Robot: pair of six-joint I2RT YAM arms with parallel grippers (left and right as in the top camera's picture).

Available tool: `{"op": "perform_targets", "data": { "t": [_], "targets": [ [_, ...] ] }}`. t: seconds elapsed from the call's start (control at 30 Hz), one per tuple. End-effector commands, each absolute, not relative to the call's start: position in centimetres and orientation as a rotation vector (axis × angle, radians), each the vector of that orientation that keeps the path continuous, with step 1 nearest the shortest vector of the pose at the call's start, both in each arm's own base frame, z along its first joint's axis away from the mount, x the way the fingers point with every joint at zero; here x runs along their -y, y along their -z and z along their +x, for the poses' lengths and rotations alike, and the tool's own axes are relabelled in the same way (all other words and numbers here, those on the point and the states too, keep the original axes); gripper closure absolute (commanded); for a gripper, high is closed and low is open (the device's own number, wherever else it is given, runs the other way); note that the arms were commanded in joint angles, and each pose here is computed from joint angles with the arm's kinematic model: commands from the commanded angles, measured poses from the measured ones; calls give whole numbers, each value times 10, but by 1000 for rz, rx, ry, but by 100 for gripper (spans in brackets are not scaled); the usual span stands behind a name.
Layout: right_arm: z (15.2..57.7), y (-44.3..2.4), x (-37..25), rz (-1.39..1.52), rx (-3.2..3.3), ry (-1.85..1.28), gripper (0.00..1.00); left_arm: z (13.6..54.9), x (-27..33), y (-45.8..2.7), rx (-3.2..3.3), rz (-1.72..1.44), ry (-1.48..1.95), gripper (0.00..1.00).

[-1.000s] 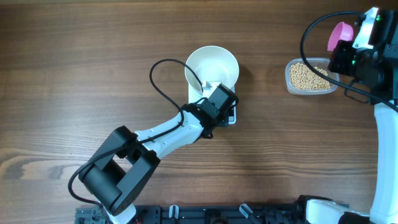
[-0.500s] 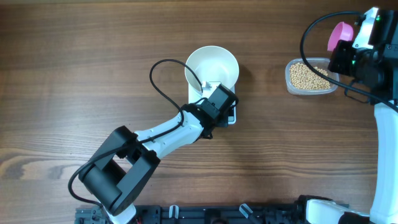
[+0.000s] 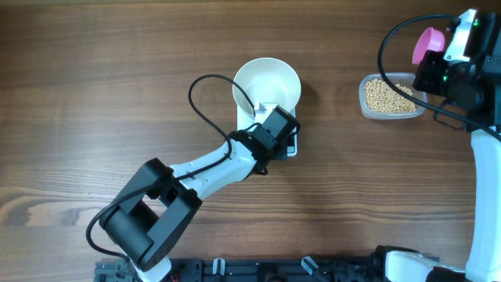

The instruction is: Scoop item into bowl and weigh 150g on scale

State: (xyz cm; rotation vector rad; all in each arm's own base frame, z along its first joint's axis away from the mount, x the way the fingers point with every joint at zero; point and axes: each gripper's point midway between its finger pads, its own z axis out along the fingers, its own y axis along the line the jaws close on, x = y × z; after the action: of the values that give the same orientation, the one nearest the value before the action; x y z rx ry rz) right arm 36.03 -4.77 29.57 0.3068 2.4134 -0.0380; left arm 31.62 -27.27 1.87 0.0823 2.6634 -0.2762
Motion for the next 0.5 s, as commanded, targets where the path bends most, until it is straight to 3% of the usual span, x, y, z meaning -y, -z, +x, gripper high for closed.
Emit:
{"op": "perform_targets", "data": {
  "t": [0.0,0.47],
  "targets": [
    [362,-304,52,294,-2390,68,96,314,268,-6,-2687,84,241,96],
    [362,-304,52,294,-2390,68,96,312,266,3,-2704,87,223,96]
  ]
}}
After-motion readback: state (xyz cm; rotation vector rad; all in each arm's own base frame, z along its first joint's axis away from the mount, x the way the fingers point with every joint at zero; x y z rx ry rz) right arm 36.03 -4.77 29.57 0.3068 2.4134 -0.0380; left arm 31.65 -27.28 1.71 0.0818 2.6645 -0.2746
